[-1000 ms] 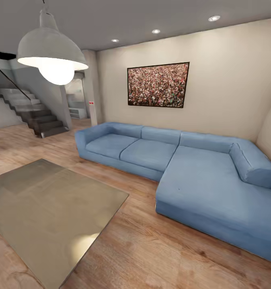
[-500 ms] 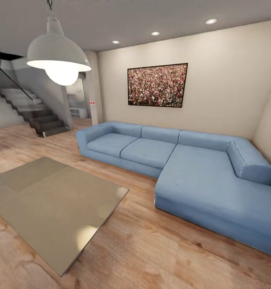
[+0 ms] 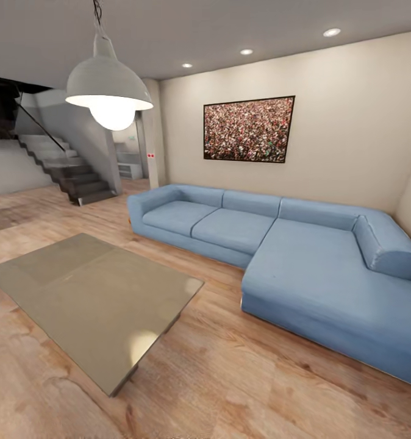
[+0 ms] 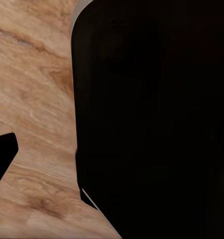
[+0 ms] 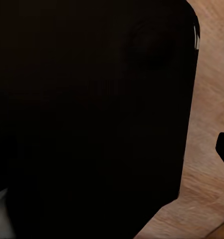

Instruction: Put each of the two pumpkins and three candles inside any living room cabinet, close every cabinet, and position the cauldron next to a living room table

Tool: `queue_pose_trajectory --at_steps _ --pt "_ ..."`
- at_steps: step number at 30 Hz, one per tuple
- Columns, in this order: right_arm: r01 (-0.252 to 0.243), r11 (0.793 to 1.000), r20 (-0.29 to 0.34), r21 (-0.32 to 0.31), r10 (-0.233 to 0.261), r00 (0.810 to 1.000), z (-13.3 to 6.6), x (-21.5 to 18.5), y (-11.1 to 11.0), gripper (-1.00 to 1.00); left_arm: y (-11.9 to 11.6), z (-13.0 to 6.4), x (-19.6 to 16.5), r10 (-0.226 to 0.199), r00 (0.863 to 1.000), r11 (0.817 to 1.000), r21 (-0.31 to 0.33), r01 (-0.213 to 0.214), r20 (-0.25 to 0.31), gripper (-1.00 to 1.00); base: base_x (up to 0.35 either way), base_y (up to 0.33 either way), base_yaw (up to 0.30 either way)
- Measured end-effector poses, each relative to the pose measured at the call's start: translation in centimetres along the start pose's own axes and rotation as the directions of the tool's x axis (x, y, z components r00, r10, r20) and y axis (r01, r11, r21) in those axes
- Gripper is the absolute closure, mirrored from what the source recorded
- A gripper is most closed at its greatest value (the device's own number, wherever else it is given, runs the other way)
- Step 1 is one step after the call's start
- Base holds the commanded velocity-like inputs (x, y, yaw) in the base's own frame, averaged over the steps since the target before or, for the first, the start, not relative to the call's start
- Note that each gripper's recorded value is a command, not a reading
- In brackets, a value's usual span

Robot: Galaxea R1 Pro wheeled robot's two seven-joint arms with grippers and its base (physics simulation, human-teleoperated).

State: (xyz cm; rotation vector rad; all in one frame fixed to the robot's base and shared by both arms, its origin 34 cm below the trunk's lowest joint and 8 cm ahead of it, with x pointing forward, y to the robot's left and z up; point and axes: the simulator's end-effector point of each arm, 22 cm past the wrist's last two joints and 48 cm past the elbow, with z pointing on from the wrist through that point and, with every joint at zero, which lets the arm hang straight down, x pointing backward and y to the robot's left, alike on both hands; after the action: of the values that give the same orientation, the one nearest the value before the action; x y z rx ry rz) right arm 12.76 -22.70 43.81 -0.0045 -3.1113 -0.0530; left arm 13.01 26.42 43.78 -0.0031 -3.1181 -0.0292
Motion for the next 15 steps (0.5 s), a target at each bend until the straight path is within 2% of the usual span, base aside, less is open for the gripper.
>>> queue_pose_trajectory --at_steps 15 --pt "0.006 1.0 -0.003 -0.008 -0.006 1.0 0.0 0.09 0.56 -1.0 0.14 0.0 -0.23 -0.001 1.0 1.0 -0.003 0.001 0.016 -1.0 -0.021 0.011 0.285"
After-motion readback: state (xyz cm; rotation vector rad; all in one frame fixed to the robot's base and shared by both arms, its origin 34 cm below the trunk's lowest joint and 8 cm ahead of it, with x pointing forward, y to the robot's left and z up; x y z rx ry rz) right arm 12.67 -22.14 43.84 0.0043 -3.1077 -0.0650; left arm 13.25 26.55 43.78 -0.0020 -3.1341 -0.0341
